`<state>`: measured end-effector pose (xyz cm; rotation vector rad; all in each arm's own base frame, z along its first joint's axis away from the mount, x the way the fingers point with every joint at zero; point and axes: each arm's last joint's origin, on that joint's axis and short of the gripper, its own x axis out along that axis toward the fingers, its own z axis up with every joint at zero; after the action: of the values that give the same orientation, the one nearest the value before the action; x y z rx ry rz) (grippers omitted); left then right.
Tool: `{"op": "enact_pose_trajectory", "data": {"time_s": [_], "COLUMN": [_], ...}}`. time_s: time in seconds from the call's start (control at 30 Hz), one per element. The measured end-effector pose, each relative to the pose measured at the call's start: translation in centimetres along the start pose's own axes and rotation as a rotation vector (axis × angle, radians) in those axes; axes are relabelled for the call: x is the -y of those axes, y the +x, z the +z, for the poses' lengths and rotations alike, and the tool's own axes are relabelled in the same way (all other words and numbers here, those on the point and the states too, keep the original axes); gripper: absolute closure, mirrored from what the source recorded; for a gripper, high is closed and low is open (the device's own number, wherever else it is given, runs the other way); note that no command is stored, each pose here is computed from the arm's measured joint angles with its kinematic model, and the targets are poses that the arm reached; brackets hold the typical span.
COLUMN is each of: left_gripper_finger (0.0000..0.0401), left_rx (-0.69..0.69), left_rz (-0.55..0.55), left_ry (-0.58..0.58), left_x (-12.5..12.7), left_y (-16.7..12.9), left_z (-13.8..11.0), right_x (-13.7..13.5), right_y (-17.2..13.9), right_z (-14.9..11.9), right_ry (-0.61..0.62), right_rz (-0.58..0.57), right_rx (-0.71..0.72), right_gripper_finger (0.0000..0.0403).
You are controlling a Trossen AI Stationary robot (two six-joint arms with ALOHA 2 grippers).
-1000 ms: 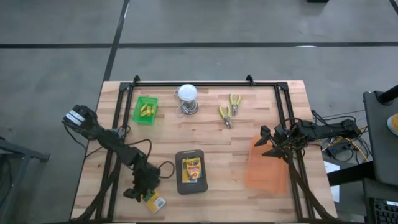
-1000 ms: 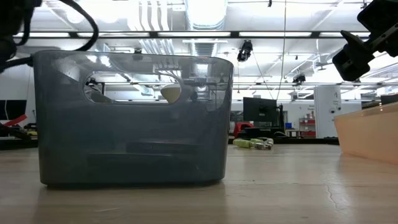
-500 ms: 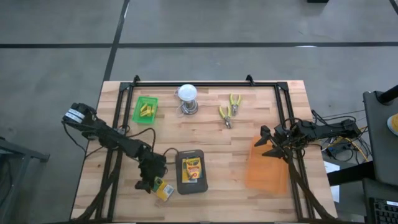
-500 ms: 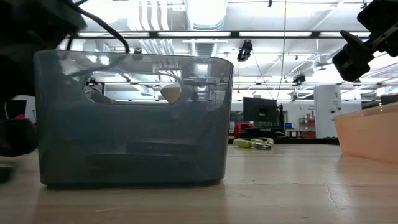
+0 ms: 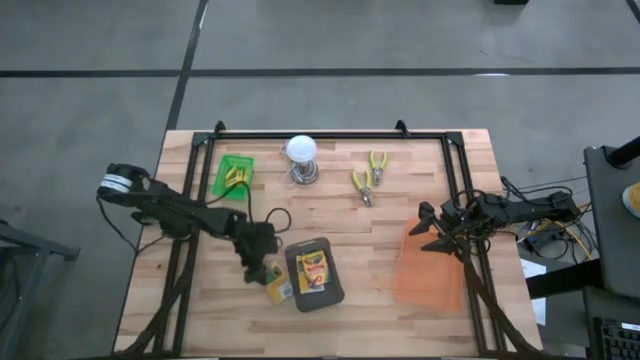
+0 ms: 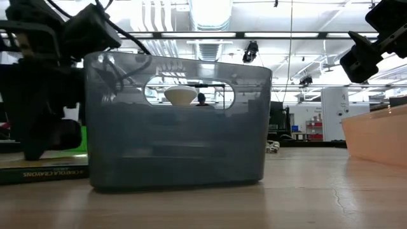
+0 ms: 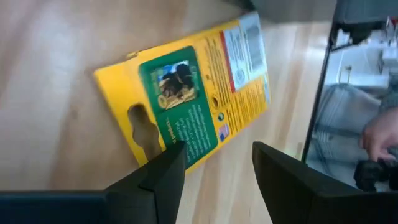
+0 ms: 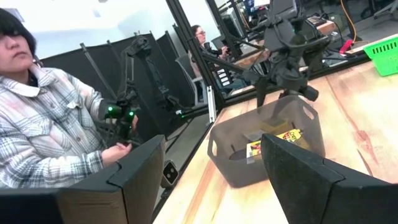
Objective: Pick & Place School Supplies
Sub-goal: Put the yellow crayon box into the black bin
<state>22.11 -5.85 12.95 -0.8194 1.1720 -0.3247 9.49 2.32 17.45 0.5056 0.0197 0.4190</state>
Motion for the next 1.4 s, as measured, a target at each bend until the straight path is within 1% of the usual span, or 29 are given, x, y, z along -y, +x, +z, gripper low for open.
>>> {"op": "enact_pose_trajectory", "data": {"time_s": [0.1,0.2,0.37,0.4,0.47,0.57,0.67,0.77,0.8,0.9,0.97,1.07,1.17,1.27,1.33,1.4], "left_gripper_finger": [0.0208,0.0208,0.0208,0.0208,0.0208,0.0208,0.0208,0.0208,0.0208,0.0208,0.0208,0.0208,0.0208,0.0208,0.0208,0.0208], "left_rx": [0.02,0.012,-0.132,-0.158,-0.172,-0.092,0.024,0.123,0.15,0.25,0.301,0.281,0.237,0.263,0.272,0.285], "left_rz": [-0.012,-0.061,-0.228,-0.253,-0.264,-0.202,-0.093,0.017,0.042,0.105,0.128,0.121,0.115,0.156,0.156,0.131], "left_ry": [0.006,-0.014,-0.179,-0.204,-0.243,-0.276,-0.3,-0.368,-0.394,-0.427,-0.455,-0.491,-0.48,-0.486,-0.495,-0.482], "left_x": [0.2,0.7,1.8,2.0,2.2,2.2,2.0,1.6,1.6,1.5,1.5,1.5,1.5,1.0,0.6,0.3], "left_y": [-0.4,-0.8,-1.6,-1.7,-2.1,-2.5,-3.0,-3.5,-3.7,-4.3,-4.5,-4.5,-4.3,-3.9,-3.7,-3.5], "left_z": [0.2,0.3,-0.2,-0.4,-0.7,-0.7,-0.8,-1.1,-1.2,-1.3,-1.3,-1.4,-1.7,-2.2,-2.5,-2.8], "right_x": [0.0,0.0,0.0,0.0,0.0,0.0,0.0,0.0,0.0,0.0,0.0,0.0,0.0,0.0,0.0,0.0], "right_y": [0.0,0.0,0.0,0.0,0.0,0.0,0.0,0.0,0.0,0.0,0.0,0.0,0.0,0.0,0.0,0.0], "right_z": [0.0,0.0,0.0,0.0,0.0,0.0,0.0,0.0,0.0,0.0,0.0,0.0,0.0,0.0,0.0,0.0], "right_ry": [0.0,0.0,0.0,0.0,0.0,0.0,0.0,0.0,0.0,0.0,0.0,0.0,0.0,0.0,0.0,0.0], "right_rz": [0.0,0.0,0.0,0.0,0.0,0.0,0.0,0.0,0.0,0.0,0.0,0.0,0.0,0.0,0.0,0.0], "right_rx": [0.0,0.0,0.001,0.0,0.0,0.001,0.0,0.0,0.001,0.001,0.001,0.001,0.001,0.0,0.0,0.0], "right_gripper_finger": [0.0142,0.0138,0.0136,0.0137,0.0139,0.0142,0.0142,0.014,0.0139,0.0136,0.0135,0.0138,0.0141,0.0142,0.0142,0.014]}}
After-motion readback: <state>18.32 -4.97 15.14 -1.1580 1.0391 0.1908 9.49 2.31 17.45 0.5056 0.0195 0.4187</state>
